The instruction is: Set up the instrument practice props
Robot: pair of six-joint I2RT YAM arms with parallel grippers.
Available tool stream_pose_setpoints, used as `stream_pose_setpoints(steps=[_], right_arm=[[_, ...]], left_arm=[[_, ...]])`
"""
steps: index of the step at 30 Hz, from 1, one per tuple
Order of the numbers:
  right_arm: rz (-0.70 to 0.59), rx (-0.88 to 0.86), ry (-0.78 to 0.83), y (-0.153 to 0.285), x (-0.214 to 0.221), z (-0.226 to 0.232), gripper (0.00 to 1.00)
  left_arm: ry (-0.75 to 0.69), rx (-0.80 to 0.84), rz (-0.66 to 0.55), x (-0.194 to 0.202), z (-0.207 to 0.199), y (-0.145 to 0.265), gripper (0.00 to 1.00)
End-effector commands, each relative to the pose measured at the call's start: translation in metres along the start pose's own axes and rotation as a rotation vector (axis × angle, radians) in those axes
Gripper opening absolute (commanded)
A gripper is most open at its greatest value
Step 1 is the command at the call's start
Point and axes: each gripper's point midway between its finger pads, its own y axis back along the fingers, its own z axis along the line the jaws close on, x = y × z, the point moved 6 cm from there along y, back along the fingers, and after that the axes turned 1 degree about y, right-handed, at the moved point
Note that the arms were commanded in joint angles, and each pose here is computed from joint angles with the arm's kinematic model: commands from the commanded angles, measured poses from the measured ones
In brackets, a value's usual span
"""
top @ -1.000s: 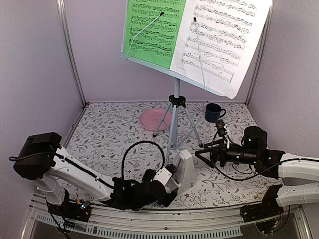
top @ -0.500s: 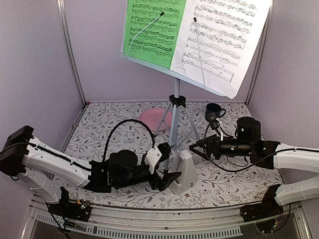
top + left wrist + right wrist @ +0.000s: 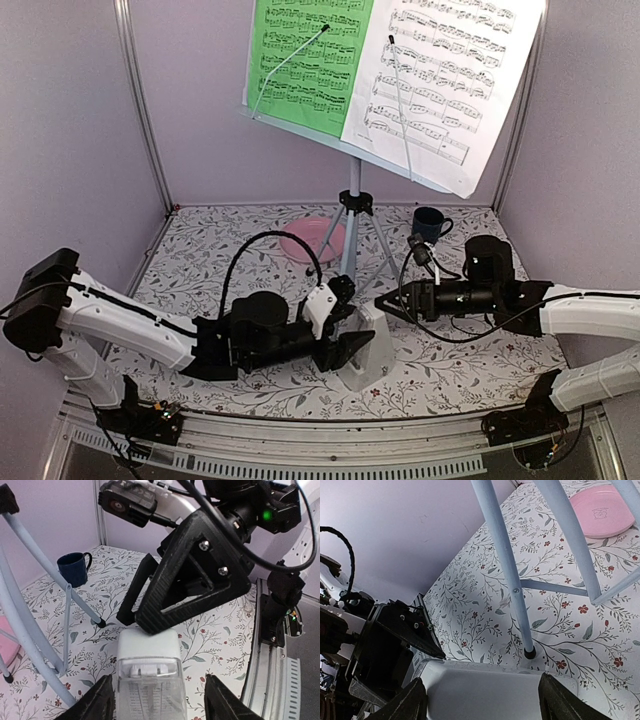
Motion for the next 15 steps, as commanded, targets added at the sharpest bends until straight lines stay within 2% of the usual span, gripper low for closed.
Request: stream_pose_setpoints(steps=[1,4,15], right_arm=[[0.005,-0.04,-0.019,-0.002,-0.005,0.005,0.78],[0.018,-0.048,-0.035,-0.002,0.0,0.004,0.78],[0.04,-0.052,-0.058,-0.007,0.009,-0.002,0.78]], left_arm=[[0.03,-0.035,-0.032,-0.009,0.012,-0.006,0.6],[0.032,-0.036,-0.036,-0.01,0.014,-0.007,0.54],[0.029,-0.015,-0.039,-0.009,0.013,-0.013,0.51]])
